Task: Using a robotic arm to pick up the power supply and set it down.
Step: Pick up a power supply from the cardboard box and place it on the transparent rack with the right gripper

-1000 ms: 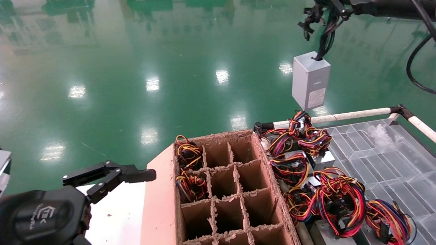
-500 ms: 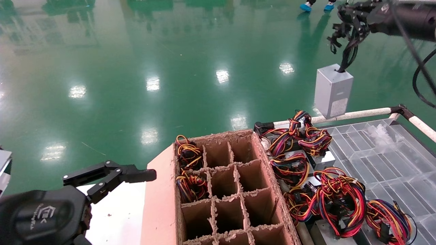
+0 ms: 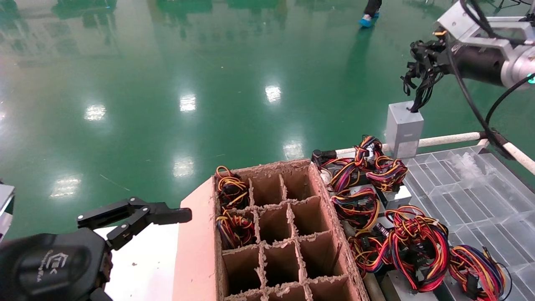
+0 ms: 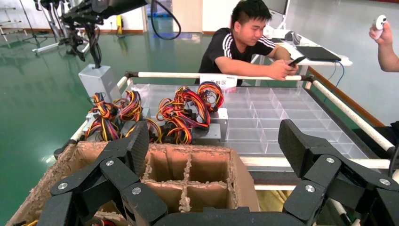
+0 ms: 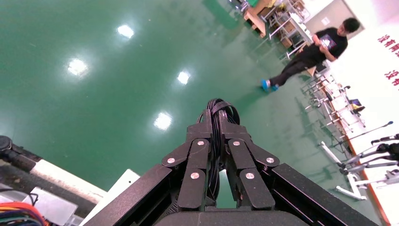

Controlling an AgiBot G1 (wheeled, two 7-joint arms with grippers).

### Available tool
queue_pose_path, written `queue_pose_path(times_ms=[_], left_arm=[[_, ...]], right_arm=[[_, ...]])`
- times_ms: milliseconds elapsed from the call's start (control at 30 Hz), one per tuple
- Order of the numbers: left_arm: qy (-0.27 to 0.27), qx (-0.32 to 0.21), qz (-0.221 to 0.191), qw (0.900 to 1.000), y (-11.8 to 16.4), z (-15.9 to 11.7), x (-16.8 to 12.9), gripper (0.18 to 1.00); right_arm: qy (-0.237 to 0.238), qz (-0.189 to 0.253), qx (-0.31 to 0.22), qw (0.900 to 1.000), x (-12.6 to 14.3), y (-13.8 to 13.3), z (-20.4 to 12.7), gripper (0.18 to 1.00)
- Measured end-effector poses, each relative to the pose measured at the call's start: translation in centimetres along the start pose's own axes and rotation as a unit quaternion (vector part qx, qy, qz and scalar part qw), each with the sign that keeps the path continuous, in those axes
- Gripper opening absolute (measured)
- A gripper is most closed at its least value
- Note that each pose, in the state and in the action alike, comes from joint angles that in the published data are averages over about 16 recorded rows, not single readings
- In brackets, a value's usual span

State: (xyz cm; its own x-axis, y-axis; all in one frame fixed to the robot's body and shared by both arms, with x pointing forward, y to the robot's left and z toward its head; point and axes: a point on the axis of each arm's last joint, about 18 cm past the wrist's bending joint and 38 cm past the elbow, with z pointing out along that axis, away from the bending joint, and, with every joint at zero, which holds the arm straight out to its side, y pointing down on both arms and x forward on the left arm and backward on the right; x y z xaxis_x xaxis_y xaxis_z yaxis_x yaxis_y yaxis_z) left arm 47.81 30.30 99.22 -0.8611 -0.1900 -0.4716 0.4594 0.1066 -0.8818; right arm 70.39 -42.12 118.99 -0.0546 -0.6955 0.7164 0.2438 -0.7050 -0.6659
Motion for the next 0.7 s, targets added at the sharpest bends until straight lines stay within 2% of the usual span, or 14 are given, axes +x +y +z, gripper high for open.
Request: queue_pose_path(times_ms=[467, 700], left_arm=[[0.0, 0.0, 0.0, 1.0, 0.0, 0.0, 0.0, 1.001], [0.0, 0.0, 0.0, 1.0, 0.0, 0.0, 0.0, 1.001]], right_arm=[[-0.029, 0.016, -0.018, 0.999, -3.7, 1.6, 1.4, 0.201], [-0.034, 0.042, -0.022, 0.998, -4.6, 2.3, 1.6, 0.201]])
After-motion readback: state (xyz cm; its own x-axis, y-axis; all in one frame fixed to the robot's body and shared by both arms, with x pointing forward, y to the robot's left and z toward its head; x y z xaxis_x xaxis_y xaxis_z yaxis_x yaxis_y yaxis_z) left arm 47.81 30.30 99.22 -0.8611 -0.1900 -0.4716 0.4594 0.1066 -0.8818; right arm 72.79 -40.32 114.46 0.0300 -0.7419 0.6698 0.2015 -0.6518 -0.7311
